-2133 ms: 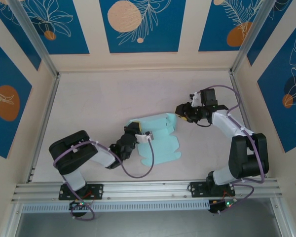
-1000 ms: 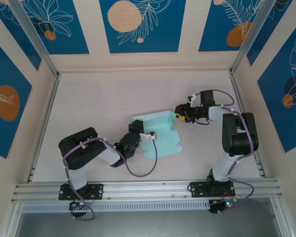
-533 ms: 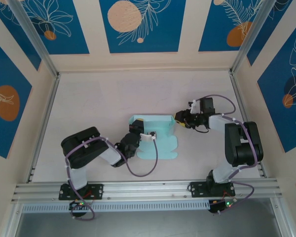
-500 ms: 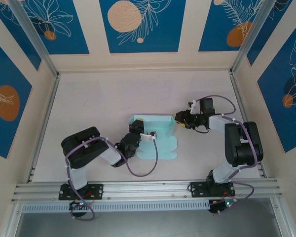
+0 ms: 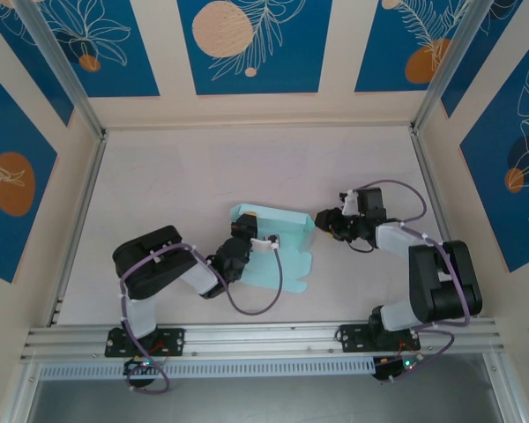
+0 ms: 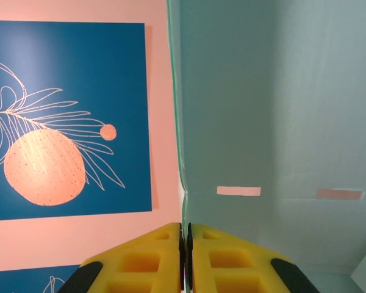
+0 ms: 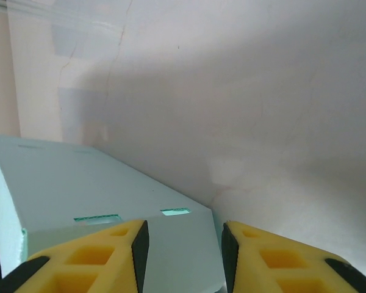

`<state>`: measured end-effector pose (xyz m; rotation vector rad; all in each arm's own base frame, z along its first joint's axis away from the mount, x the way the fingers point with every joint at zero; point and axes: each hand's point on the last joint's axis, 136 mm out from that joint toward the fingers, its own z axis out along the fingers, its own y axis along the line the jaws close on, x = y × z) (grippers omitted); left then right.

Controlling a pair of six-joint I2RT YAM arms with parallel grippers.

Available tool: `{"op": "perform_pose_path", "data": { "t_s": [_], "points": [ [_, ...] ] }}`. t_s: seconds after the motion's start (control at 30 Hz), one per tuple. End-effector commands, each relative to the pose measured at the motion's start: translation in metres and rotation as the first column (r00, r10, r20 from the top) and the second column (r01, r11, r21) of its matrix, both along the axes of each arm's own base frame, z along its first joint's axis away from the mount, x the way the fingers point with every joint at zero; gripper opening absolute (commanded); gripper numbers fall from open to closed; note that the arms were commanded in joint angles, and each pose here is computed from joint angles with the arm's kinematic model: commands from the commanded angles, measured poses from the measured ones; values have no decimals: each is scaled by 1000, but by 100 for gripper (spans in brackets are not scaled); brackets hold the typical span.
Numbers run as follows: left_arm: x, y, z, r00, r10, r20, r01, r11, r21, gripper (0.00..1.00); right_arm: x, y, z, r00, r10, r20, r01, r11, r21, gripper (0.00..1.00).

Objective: Fold the paper box

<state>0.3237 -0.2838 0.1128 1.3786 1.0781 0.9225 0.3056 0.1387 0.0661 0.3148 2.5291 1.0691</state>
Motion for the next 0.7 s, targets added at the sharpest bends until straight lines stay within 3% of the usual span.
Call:
{"op": "perform_pose_path", "data": {
  "t_s": [0.0,0.13,0.37,0.67],
  "points": [
    [-2,-4,-11,1000,-5,-13,5,999,42,10,-8,0,0,999,8,43,-6,999,-47,39],
    [-1,-5,-12,1000,-5,-15,5,999,47,10,-18,0,-3,999,-8,36,12,993,-115,39],
    [-2,-5,-12,1000,-7,-12,8,999,45,10,-31,-35,-12,988,-154,9,151,954,-261,39],
    [-1,-5,-12,1000,-6,-6,6,999,46,10,-46,-22,7,993,-65,103,84,978,-191,41]
  ]
}}
